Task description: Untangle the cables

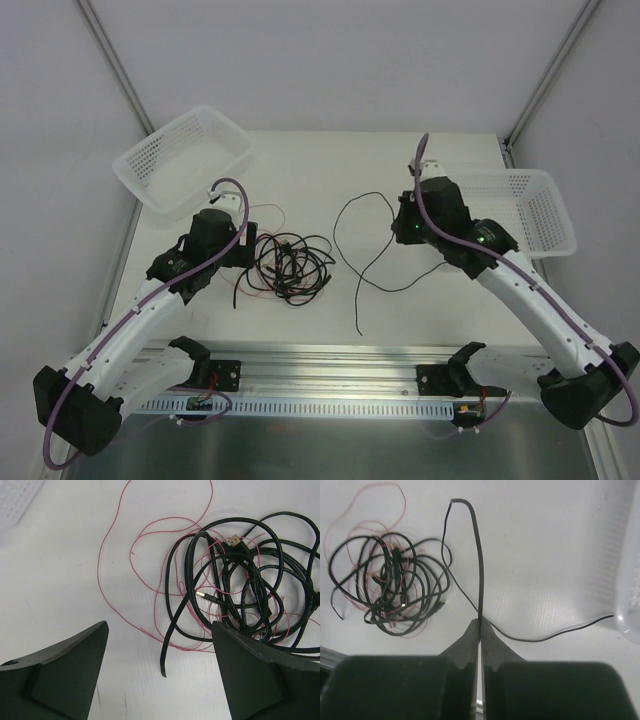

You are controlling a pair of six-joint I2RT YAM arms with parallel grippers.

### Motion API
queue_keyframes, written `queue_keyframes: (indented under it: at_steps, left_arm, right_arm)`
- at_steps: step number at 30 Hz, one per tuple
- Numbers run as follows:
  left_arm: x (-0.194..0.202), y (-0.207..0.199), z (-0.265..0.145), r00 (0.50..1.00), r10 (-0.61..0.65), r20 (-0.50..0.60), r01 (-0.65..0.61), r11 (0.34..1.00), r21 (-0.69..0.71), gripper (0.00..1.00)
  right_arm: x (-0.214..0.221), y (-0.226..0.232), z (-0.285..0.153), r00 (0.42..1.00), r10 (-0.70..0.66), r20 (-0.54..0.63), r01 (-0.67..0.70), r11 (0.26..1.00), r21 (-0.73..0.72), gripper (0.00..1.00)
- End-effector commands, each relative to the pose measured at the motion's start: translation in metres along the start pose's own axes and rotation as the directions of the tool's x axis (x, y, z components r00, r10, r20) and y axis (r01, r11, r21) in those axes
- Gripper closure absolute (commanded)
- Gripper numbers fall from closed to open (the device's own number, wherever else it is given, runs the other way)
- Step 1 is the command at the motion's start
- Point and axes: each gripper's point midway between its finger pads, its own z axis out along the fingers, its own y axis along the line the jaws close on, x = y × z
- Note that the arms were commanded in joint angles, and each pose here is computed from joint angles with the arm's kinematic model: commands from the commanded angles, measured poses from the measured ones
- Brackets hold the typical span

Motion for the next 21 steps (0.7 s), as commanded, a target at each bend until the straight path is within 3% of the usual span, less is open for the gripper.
queue_keyframes:
  at_steps: [1, 3, 7, 10, 15, 21]
  left_arm:
    - [-0.002, 0.006, -0.001, 1.000, 0.010, 0.019, -0.010, 1.000, -0.025, 0.15]
    - [-0.002, 0.005, -0.001, 1.000, 0.008, 0.019, -0.008, 1.000, -0.020, 0.15]
    - [-0.002, 0.005, -0.001, 1.000, 0.008, 0.018, -0.008, 1.000, -0.017, 0.15]
    - [0.000, 0.006, 0.000, 1.000, 0.009, 0.014, -0.008, 1.000, -0.024, 0.15]
    - [0.001, 0.005, 0.001, 1.000, 0.010, 0.009, -0.010, 1.000, -0.018, 0.14]
    - [0.001, 0.004, 0.001, 1.000, 0.009, 0.007, -0.009, 1.000, -0.016, 0.15]
  right_arm:
    - [-0.042, -0.024, -0.042, 0.992, -0.005, 0.126, -0.002, 0.998, 0.059, 0.99]
    - [-0.060, -0.025, -0.056, 0.986, -0.008, 0.169, 0.000, 0.999, 0.049, 0.99]
    - [-0.033, -0.034, -0.042, 0.998, -0.061, 0.022, 0.059, 0.995, 0.076, 0.99]
    - [-0.011, -0.046, -0.026, 0.999, -0.034, -0.014, 0.035, 0.994, 0.107, 0.99]
    - [-0.047, -0.076, -0.045, 0.992, 0.020, 0.126, -0.044, 0.980, 0.194, 0.99]
    - [-0.120, -0.121, -0.091, 0.928, 0.071, 0.366, -0.189, 0.936, 0.297, 0.99]
